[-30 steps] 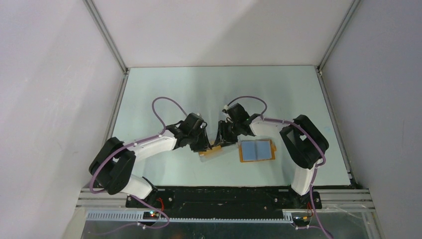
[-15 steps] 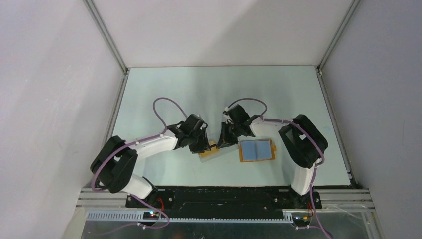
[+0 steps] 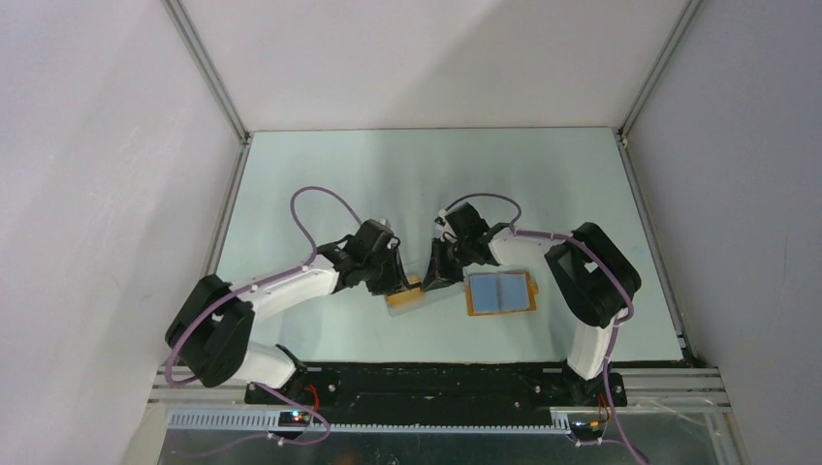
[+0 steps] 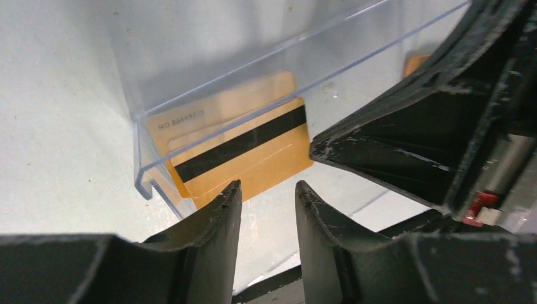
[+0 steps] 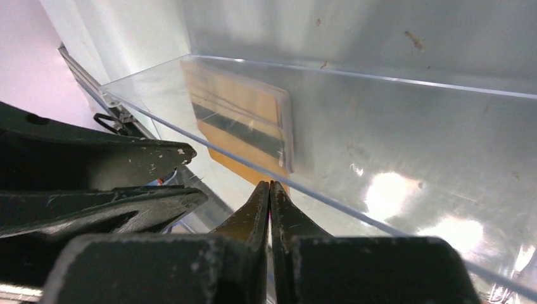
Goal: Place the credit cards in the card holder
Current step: Pick up the credit card from the storage box.
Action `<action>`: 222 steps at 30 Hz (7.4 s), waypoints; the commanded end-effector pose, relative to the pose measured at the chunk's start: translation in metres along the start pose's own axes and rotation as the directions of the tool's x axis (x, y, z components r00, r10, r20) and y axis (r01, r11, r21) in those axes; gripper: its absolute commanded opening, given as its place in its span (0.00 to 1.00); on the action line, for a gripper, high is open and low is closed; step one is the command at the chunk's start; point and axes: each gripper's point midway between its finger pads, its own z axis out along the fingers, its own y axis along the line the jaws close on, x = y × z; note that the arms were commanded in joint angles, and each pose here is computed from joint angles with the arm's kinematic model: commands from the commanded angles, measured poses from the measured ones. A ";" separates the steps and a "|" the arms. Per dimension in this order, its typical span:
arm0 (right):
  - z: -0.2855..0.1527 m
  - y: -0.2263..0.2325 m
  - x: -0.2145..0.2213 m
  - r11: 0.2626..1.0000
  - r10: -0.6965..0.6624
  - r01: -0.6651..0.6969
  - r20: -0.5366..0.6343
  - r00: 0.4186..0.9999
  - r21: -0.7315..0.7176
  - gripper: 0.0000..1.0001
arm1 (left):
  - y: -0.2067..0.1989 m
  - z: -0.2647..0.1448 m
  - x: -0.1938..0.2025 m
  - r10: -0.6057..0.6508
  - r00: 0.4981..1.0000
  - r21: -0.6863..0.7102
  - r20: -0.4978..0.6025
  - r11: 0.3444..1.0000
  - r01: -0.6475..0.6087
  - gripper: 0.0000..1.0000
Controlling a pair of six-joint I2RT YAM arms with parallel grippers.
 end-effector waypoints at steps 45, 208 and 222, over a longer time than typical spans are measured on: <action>0.018 -0.009 0.013 0.995 0.032 -0.027 -0.052 0.998 0.100 0.22 | 0.040 -0.004 -0.006 -0.049 0.998 -0.085 0.024 0.995 0.051 0.19; -0.041 0.091 0.003 0.976 -0.180 0.187 0.067 0.981 -0.116 0.00 | 0.031 -0.013 -0.010 -0.035 0.998 -0.048 0.049 0.998 0.038 0.13; -0.071 0.075 0.005 0.967 -0.252 0.250 0.052 0.966 0.039 0.00 | -0.014 -0.077 -0.047 0.050 0.968 0.128 0.245 0.988 -0.083 0.68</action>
